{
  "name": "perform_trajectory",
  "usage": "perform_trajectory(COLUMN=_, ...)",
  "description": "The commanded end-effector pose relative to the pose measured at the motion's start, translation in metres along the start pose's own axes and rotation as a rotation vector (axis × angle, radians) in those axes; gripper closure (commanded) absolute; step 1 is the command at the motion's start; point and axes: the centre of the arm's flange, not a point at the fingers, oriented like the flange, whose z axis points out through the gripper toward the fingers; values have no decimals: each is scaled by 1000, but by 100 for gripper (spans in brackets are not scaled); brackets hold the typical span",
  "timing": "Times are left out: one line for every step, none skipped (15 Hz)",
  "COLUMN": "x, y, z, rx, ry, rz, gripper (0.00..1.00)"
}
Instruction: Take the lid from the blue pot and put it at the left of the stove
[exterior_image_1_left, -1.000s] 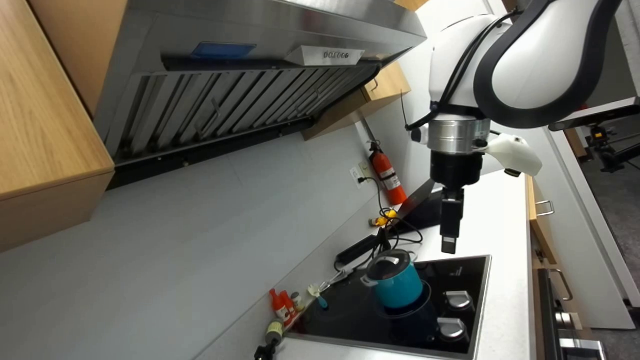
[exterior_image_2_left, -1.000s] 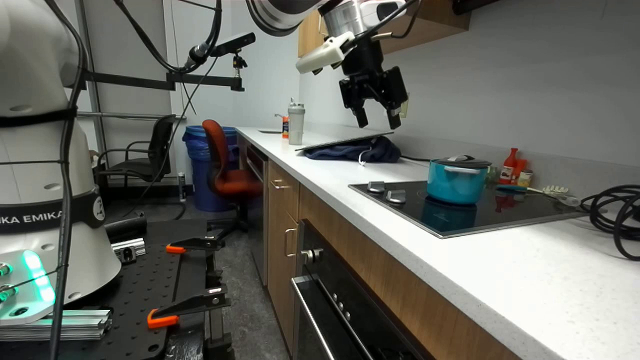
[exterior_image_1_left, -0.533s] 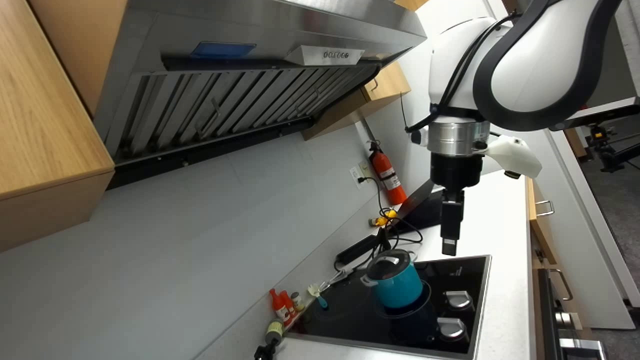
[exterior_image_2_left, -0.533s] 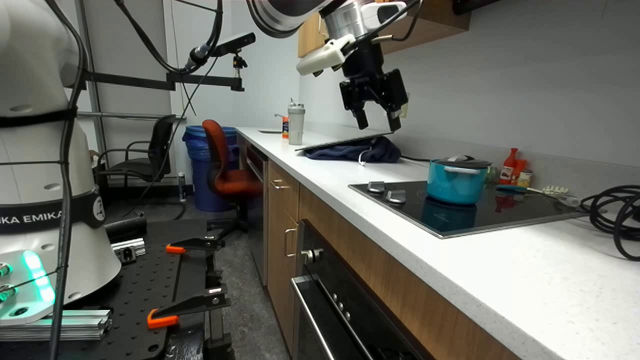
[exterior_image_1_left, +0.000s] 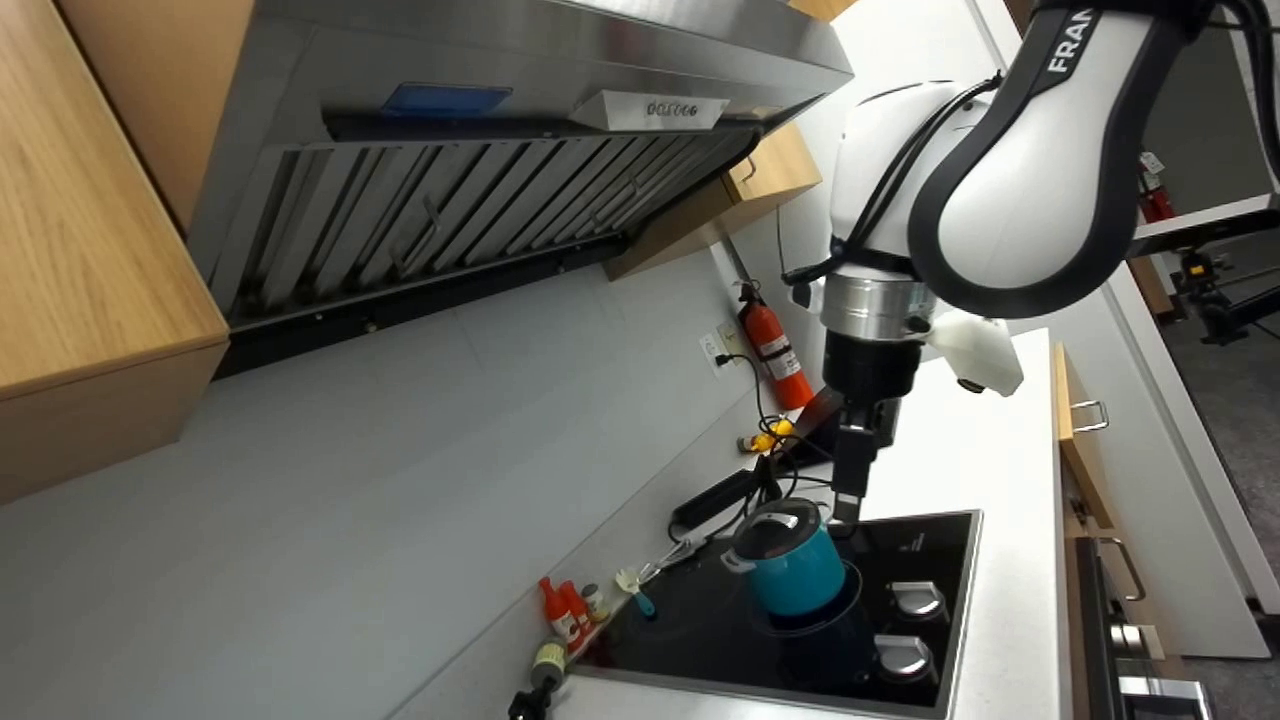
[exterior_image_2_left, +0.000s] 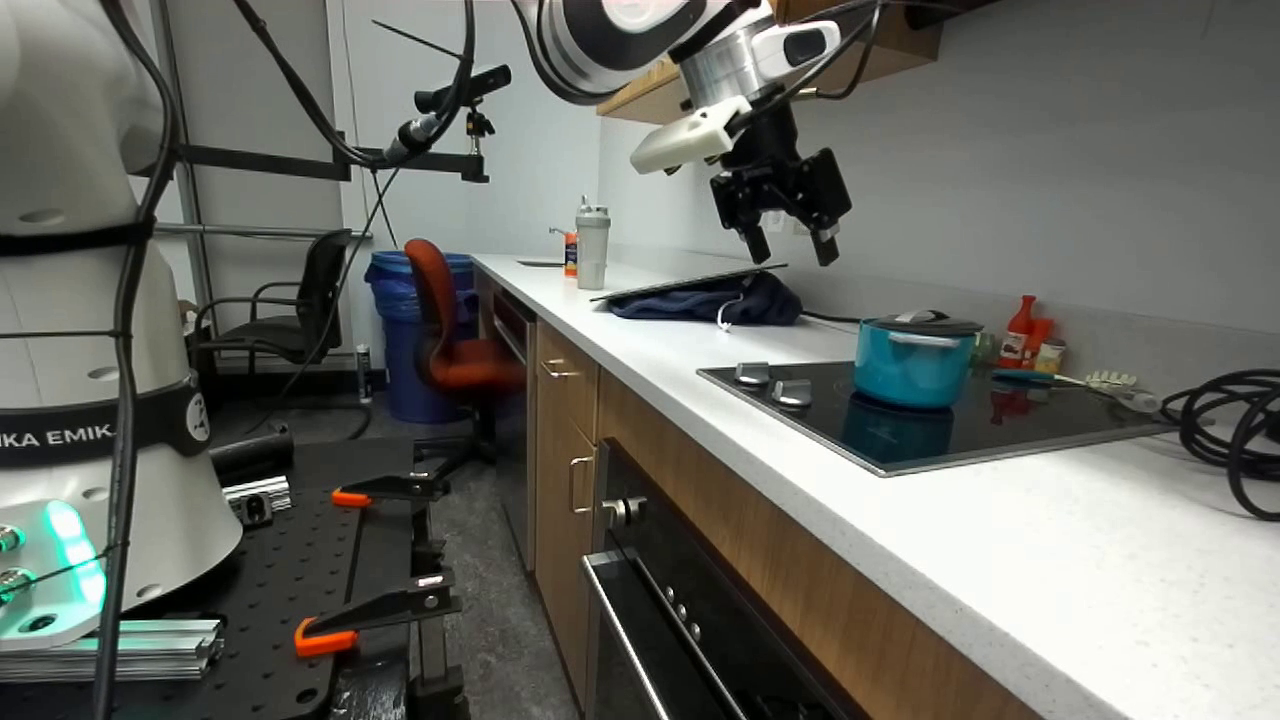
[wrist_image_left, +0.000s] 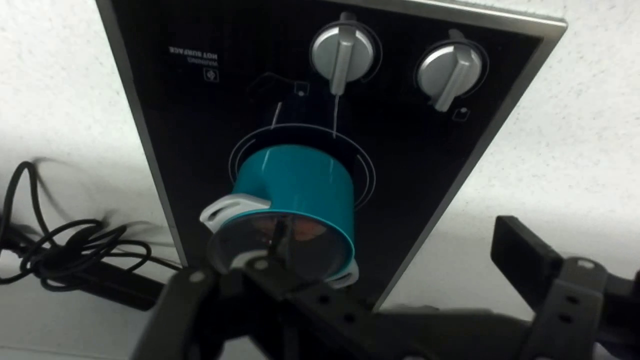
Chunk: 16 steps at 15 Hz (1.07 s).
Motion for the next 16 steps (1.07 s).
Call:
perform_trajectory(x=29, y=6, z=24, rx=-35, ry=65, rz=11, gripper=0)
perform_trajectory(x=34, y=9, z=28, rx=-44, ry=77, rz=17, gripper=0)
perform_trajectory(x=38, y=12, z=32, rx=-50, ry=87, rz=22, gripper=0)
perform_trajectory(x=43, y=16, z=36, rx=-57, ry=95, rz=28, gripper=0)
perform_trajectory(x=47, y=19, z=40, rx=-64, ry=102, rz=33, gripper=0)
perform_trajectory(x=50, y=22, z=44, rx=-69, ry=105, rz=38, gripper=0)
perform_trajectory(x=53, y=25, z=48, rx=-73, ry=108, rz=42, gripper=0)
perform_trajectory(x=55, y=27, z=52, rx=-76, ry=110, rz=46, gripper=0)
perform_trajectory(x=57, y=29, z=56, rx=-80, ry=109, rz=50, gripper=0)
perform_trajectory(x=59, y=31, z=60, rx=-83, ry=108, rz=54, gripper=0)
perform_trajectory(x=61, y=32, z=63, rx=-87, ry=107, rz=59, gripper=0)
perform_trajectory(x=63, y=34, z=67, rx=-90, ry=106, rz=64, gripper=0)
perform_trajectory(x=65, y=35, z=70, rx=-93, ry=106, rz=70, gripper=0)
perform_trajectory(x=68, y=36, z=73, rx=-96, ry=106, rz=74, gripper=0)
perform_trajectory(x=71, y=37, z=75, rx=-100, ry=109, rz=83, gripper=0)
perform_trajectory(x=74, y=38, z=77, rx=-99, ry=110, rz=94, gripper=0)
